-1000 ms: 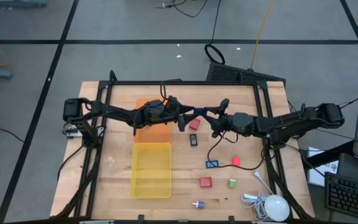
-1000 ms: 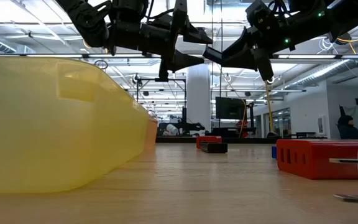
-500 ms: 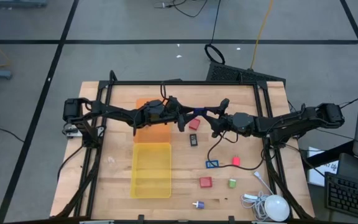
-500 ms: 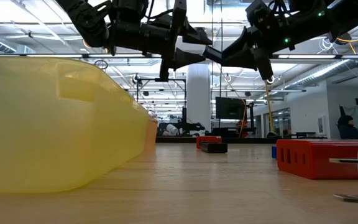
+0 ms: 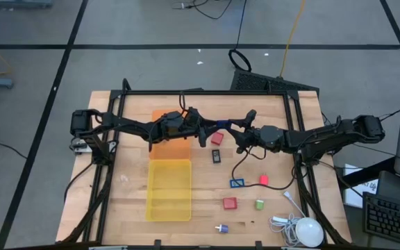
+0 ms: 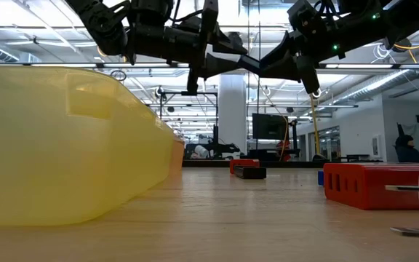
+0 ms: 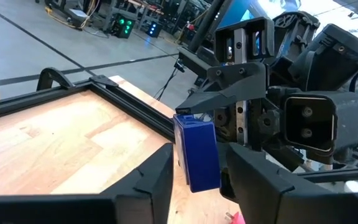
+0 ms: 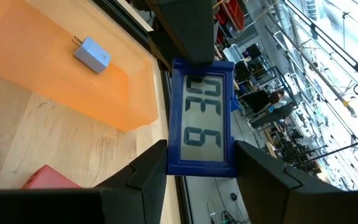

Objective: Sort adapters and digital timers
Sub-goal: Put the dark blue digital timer into the yellow bin

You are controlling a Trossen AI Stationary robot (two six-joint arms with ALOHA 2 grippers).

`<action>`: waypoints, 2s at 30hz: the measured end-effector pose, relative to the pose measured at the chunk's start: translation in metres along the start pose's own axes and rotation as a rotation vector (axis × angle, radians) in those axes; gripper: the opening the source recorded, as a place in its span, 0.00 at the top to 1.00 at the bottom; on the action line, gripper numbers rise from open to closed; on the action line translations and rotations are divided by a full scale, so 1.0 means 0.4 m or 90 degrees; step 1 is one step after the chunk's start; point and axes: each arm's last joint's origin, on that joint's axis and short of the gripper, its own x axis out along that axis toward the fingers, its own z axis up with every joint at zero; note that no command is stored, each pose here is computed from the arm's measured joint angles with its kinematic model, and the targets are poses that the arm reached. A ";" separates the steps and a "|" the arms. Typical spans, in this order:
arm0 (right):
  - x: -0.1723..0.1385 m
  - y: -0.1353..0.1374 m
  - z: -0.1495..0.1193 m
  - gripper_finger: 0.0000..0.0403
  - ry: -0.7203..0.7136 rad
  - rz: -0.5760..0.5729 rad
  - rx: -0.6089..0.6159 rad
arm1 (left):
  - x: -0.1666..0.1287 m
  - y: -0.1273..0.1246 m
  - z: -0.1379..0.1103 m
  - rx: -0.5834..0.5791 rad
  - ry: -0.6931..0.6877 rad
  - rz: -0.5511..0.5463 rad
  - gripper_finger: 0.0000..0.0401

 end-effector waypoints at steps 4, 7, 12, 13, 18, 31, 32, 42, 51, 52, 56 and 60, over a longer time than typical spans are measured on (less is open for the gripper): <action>0.000 0.000 0.000 0.60 0.000 0.000 0.000 | 0.000 0.000 0.000 0.017 0.000 0.000 0.73; 0.000 0.000 0.000 0.61 0.001 0.000 -0.001 | 0.000 0.002 0.000 0.017 -0.002 0.005 0.81; 0.000 -0.001 0.001 0.60 -0.003 -0.002 0.002 | 0.000 0.003 0.001 0.048 -0.007 0.014 0.86; 0.000 -0.003 0.002 0.59 -0.004 -0.006 0.018 | 0.000 0.003 0.002 0.064 -0.010 0.013 0.86; -0.015 -0.028 0.012 0.54 -0.020 -0.048 0.177 | -0.004 -0.001 0.018 0.125 -0.033 0.004 0.86; -0.147 -0.121 0.021 0.50 -0.143 0.063 0.418 | -0.059 -0.039 0.076 0.241 0.002 -0.009 0.86; -0.157 -0.126 0.021 0.50 -0.157 0.076 0.428 | -0.066 -0.046 0.073 0.247 0.005 -0.021 0.86; -0.207 -0.128 0.008 0.52 -0.178 0.234 0.532 | -0.230 -0.096 -0.008 0.276 0.005 -0.120 0.86; -0.208 -0.099 -0.015 0.52 -0.201 0.258 0.580 | -0.406 -0.140 -0.096 0.330 0.053 -0.240 0.86; -0.210 -0.099 -0.016 0.52 -0.211 0.255 0.583 | -0.421 -0.145 -0.097 0.333 0.060 -0.254 0.86; -0.223 -0.105 -0.022 0.52 -0.229 0.247 0.588 | -0.463 -0.150 -0.104 0.343 0.119 -0.260 0.86; -0.238 -0.111 -0.028 0.52 -0.248 0.238 0.586 | -0.488 -0.153 -0.121 0.341 0.181 -0.266 0.86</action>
